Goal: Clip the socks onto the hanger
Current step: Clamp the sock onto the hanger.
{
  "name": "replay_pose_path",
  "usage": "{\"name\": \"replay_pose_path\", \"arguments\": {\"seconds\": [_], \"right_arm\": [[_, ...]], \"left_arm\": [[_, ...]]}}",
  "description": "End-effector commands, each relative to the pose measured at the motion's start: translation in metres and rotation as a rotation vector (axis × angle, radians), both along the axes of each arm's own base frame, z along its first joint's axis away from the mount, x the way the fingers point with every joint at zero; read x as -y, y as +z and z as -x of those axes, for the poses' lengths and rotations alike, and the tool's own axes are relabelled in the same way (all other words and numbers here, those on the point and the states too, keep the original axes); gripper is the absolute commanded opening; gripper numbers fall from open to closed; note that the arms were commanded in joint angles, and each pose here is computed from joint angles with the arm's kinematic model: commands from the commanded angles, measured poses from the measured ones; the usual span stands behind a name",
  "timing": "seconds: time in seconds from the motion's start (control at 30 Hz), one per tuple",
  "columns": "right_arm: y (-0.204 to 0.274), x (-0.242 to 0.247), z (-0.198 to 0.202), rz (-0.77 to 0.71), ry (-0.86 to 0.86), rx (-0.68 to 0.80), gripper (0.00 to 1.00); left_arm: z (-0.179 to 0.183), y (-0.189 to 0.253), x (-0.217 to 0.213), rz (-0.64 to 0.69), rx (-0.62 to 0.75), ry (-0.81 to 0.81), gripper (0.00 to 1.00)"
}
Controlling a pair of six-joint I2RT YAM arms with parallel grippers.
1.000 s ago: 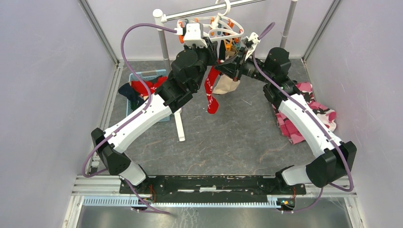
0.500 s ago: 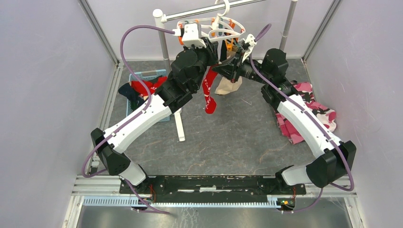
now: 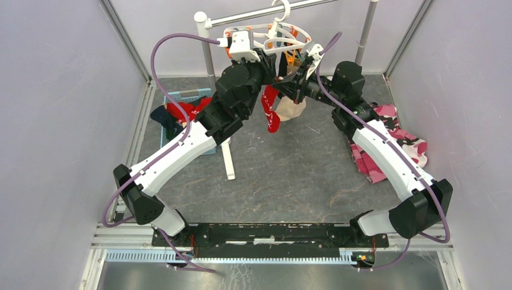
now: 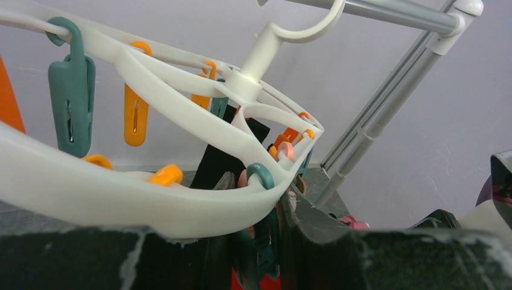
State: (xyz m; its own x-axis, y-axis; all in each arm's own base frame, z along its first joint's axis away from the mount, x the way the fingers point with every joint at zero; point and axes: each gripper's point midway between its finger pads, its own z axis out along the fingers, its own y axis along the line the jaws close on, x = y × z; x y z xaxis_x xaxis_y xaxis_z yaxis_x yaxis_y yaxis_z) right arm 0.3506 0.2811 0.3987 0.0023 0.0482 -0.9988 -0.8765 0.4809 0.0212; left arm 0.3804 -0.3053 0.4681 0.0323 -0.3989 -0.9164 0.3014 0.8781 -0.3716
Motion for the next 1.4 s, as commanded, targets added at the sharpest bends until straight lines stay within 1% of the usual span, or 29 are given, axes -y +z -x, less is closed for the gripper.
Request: {"name": "replay_pose_path", "arguments": {"seconds": [0.0, 0.23, 0.67, 0.93, 1.17, 1.37], "right_arm": [[0.025, 0.0, 0.0, -0.024, -0.003, 0.07, 0.0], [0.027, -0.005, 0.005, -0.052, 0.035, 0.058, 0.0], [0.019, -0.01, -0.001, -0.037, 0.017, 0.05, 0.0], [0.026, -0.009, -0.006, -0.034, 0.001, 0.071, 0.0], [0.034, -0.01, -0.002, -0.05, 0.02, 0.082, 0.0], [0.038, -0.007, -0.007, -0.038, -0.013, 0.096, 0.0]], "left_arm": [[0.007, 0.038, -0.02, 0.141, 0.059, 0.029, 0.02], [0.007, 0.038, -0.022, 0.166, 0.058, 0.034, 0.02], [0.011, 0.041, -0.024, 0.235, 0.06, 0.024, 0.02], [0.011, 0.041, -0.022, 0.238, 0.058, 0.015, 0.02], [0.01, 0.039, -0.022, 0.235, 0.056, 0.017, 0.02], [0.01, 0.04, -0.022, 0.238, 0.057, 0.016, 0.02]]}}
